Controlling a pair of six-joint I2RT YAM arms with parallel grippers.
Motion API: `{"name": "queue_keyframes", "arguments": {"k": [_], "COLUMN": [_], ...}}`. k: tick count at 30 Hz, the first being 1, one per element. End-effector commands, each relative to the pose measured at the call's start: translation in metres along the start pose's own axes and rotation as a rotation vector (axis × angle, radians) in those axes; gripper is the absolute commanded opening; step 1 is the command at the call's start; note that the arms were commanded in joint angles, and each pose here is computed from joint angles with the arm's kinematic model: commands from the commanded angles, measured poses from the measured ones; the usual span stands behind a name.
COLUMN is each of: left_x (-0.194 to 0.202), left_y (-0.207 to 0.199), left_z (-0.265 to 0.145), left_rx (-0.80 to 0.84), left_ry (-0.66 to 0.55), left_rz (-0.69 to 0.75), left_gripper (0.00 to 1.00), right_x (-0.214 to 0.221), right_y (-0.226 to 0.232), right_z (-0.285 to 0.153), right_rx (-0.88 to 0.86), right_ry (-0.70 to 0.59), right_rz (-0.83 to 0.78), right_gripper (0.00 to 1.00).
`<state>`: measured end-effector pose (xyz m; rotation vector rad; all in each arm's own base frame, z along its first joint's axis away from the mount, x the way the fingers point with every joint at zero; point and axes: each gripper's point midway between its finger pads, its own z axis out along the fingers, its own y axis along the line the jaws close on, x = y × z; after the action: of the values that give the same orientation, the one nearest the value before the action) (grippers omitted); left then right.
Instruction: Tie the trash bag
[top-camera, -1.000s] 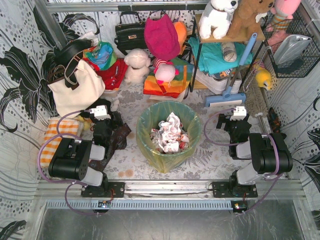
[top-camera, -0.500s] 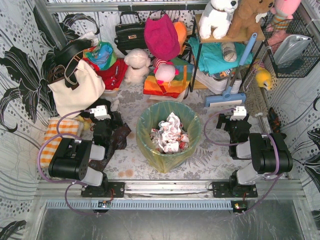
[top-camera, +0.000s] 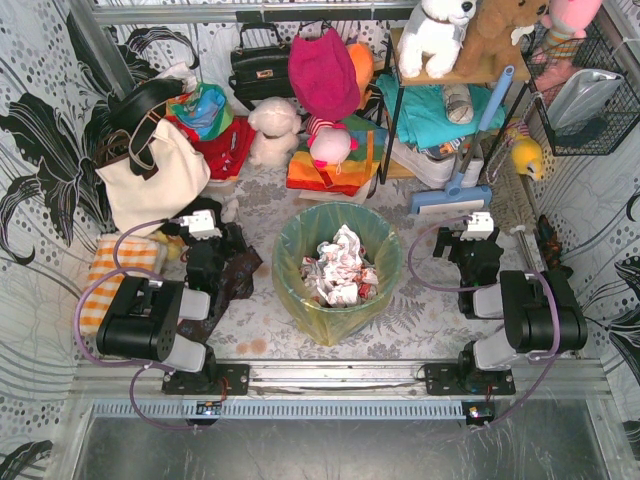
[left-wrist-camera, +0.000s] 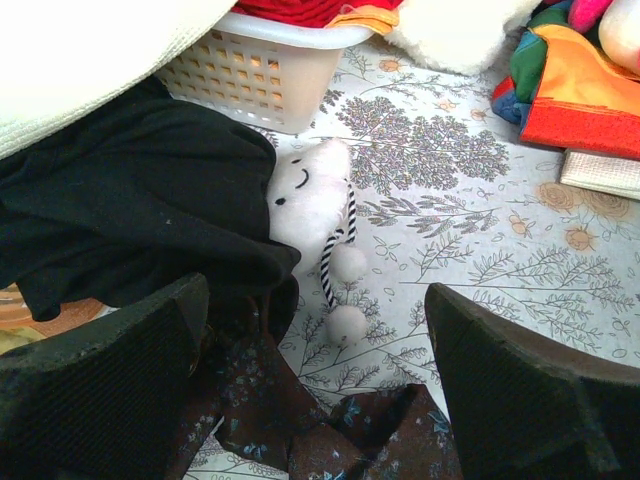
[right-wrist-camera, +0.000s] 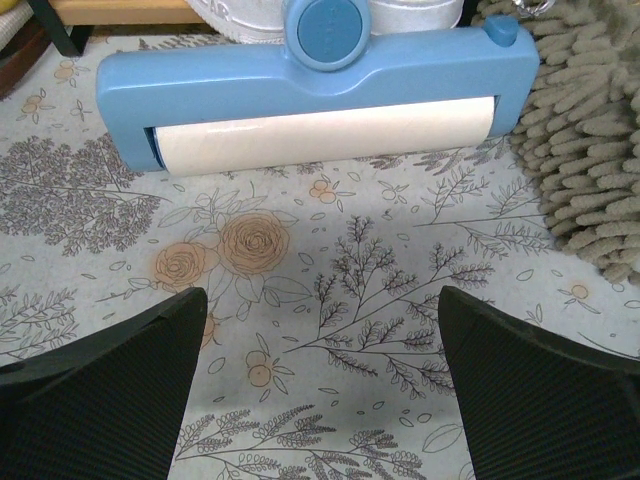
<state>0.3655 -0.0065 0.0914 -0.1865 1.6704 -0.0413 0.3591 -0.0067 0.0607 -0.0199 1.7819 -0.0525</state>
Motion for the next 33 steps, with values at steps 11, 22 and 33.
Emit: {"name": "queue_keyframes", "arguments": {"k": [11,22,33], "left_x": [-0.049,-0.083,-0.13], "left_y": [0.016,0.006,-0.045], "left_z": [0.002,0.007,-0.027], "left_rx": [-0.14,-0.258,-0.063], "left_ry": [-0.08,0.033,0.26], "left_rz": [-0.038,-0.298,-0.364], "left_gripper": [0.98,0.98,0.98], "right_x": [-0.044,-0.08,-0.116], "right_y": [-0.005,0.001,0.023], "right_z": [-0.006,-0.015,-0.048], "right_rx": [0.009,-0.014,-0.1], "right_ry": [-0.009,0.077,0.262], "right_rz": [-0.009,0.075,0.236], "right_gripper": [0.97,0.97,0.98]}}
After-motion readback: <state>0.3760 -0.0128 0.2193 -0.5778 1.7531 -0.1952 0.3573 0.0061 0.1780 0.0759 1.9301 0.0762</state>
